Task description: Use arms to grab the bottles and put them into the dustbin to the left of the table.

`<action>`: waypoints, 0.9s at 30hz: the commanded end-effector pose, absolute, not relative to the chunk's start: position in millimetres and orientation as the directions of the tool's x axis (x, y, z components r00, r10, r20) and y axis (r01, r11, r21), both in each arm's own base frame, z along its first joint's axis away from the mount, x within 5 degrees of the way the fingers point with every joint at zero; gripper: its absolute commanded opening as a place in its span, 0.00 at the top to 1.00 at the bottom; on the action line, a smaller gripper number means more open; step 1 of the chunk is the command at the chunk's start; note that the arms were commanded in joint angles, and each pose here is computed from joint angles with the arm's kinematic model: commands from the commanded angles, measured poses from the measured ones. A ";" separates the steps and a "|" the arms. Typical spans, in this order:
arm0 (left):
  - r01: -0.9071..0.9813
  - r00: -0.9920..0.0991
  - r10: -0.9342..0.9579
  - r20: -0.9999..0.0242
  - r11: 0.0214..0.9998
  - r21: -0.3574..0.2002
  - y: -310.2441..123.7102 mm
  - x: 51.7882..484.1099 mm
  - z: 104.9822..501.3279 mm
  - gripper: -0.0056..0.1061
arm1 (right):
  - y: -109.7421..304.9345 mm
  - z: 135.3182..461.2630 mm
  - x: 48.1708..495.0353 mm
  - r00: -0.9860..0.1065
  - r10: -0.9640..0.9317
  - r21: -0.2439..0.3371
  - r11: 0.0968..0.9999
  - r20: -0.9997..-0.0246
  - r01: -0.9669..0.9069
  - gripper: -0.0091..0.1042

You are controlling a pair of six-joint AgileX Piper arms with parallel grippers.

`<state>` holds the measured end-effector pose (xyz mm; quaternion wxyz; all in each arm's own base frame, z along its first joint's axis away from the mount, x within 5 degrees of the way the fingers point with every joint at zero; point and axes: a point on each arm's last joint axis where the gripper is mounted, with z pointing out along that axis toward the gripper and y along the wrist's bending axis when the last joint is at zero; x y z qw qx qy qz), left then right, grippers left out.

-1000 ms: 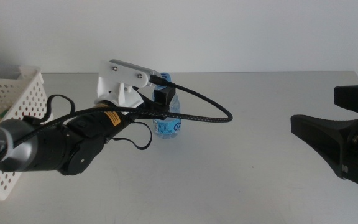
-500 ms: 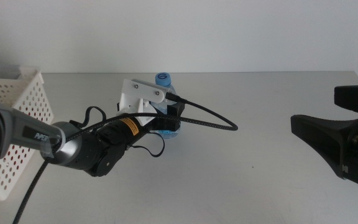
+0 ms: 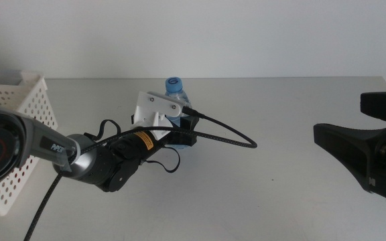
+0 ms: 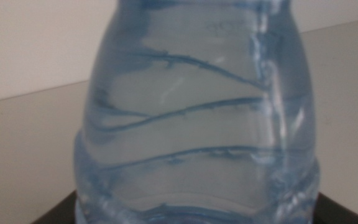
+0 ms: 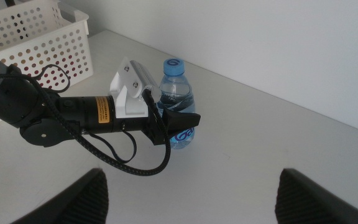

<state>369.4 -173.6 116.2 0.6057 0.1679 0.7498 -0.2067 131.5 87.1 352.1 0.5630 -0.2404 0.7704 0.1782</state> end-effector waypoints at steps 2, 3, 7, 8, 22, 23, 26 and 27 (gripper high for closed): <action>0.487 -0.174 -0.025 -0.984 0.867 -0.108 -172.2 373.1 153.6 0.95 | 86.6 371.9 130.8 -0.152 -0.123 -0.015 0.822 -0.981 -0.569 0.26; 0.480 -0.196 -0.009 -0.980 0.871 -0.104 -171.2 372.0 158.2 0.97 | 86.6 371.9 130.8 -0.152 -0.123 -0.015 0.822 -0.981 -0.569 0.26; 0.465 -0.219 0.016 -0.976 0.881 -0.090 -166.5 365.3 190.5 0.97 | 86.6 371.9 130.8 -0.152 -0.123 -0.015 0.822 -0.981 -0.569 0.26; 0.462 -0.219 0.019 -0.976 0.882 -0.086 -165.6 363.0 199.0 0.97 | 86.6 371.9 130.8 -0.152 -0.123 -0.015 0.822 -0.981 -0.569 0.26; 0.345 -0.391 0.114 -0.913 0.938 -0.030 -124.9 299.7 342.5 0.97 | 86.6 371.9 130.8 -0.152 -0.123 -0.015 0.822 -0.981 -0.569 0.26; 0.328 -0.423 0.133 -0.896 0.945 -0.014 -119.0 296.4 349.4 0.97 | 86.6 371.9 130.8 -0.152 -0.123 -0.015 0.822 -0.981 -0.569 0.26; 0.268 -0.509 0.150 -0.848 0.963 0.010 -98.7 294.0 372.3 0.97 | 86.6 371.9 130.8 -0.152 -0.123 -0.015 0.822 -0.981 -0.569 0.26; 0.247 -0.546 0.149 -0.824 0.969 0.011 -89.6 294.8 377.6 0.97 | 86.6 371.9 130.8 -0.152 -0.123 -0.015 0.822 -0.981 -0.569 0.26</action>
